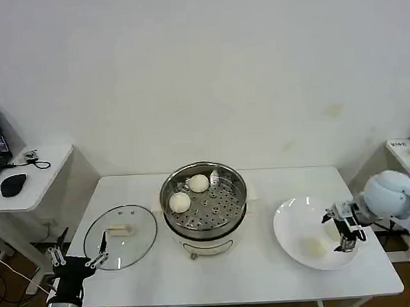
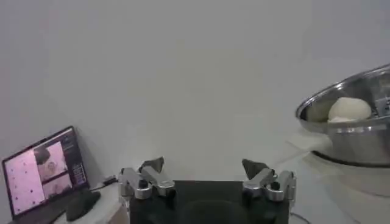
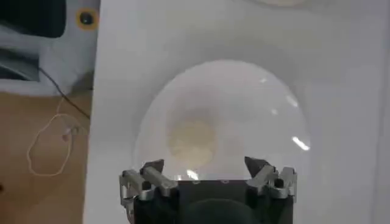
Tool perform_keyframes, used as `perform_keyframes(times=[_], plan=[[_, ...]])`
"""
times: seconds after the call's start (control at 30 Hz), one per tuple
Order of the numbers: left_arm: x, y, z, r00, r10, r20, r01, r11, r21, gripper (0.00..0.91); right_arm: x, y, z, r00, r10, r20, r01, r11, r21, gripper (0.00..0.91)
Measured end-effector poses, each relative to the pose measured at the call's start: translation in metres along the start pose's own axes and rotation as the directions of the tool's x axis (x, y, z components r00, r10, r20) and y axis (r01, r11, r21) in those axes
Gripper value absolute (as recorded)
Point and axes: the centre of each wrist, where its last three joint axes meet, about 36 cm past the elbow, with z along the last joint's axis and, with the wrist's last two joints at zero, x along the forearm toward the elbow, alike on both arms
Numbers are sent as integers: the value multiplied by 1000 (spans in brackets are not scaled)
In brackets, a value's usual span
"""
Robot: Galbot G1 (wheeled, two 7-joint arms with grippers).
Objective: Take steamed baozi put them in steamer then cover it.
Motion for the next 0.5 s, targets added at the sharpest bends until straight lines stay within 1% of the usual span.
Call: perform_keyframes(times=[0.5], plan=[[1,4,3,1000,-16,-11,16,1000,-6,907,-53,-5,-3,1000,-28,-8,28,1000,-6,907]])
